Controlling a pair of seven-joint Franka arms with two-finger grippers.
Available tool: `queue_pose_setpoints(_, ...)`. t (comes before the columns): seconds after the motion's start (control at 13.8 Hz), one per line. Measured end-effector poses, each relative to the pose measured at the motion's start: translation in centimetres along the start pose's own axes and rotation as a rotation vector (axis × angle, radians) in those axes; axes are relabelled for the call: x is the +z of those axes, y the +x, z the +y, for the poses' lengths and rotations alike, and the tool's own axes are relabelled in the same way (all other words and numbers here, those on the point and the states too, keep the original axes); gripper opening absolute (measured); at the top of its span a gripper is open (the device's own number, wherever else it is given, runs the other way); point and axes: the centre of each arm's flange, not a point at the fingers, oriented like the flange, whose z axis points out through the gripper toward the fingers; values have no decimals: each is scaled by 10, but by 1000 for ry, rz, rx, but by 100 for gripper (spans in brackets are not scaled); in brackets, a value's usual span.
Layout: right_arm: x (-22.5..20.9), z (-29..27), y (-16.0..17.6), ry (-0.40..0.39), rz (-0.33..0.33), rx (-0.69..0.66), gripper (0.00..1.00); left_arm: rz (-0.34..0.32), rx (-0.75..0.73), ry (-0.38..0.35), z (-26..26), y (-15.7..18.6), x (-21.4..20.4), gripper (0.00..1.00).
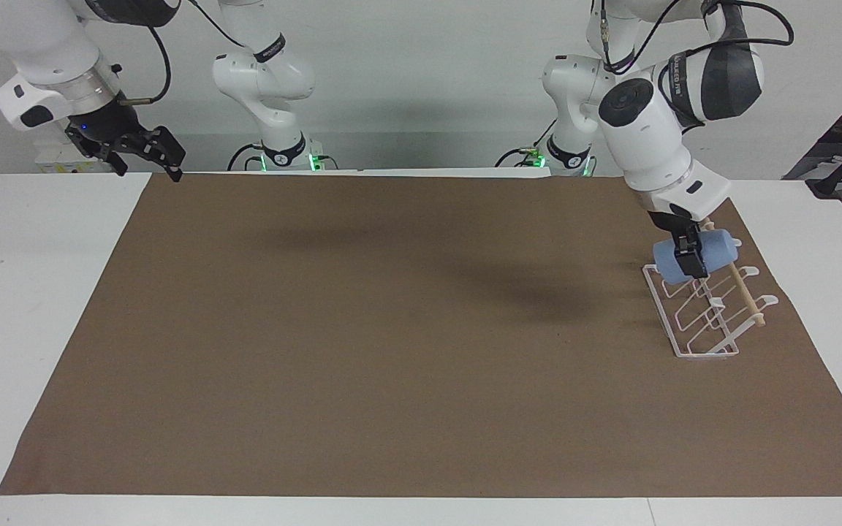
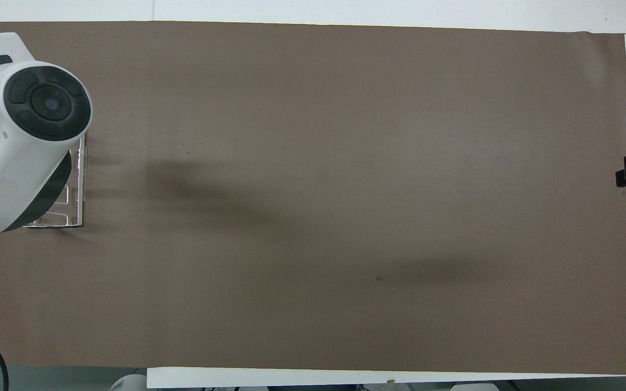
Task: Hang cup on cup holder
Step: 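Lower the cup onto a rack peg with the left gripper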
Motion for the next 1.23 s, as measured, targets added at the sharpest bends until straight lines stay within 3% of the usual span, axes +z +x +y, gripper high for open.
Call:
queue_pose_setpoints(0.29,22,-24,14,-31,-70,-62,100,170,32,43,13,-36,45,79)
queue_pose_setpoints(0.51,16,-11,15,-29,-66,-38,100,260,41,65,9,-33,76,79)
queue_pose_setpoints(1.01,6,-3,7,-24,-51,-27,100,252,17,30,12,-31,85,79)
queue_pose_setpoints(1.23,6,-4,7,-24,-51,-28,100,248,24,52,9,-39,100,79)
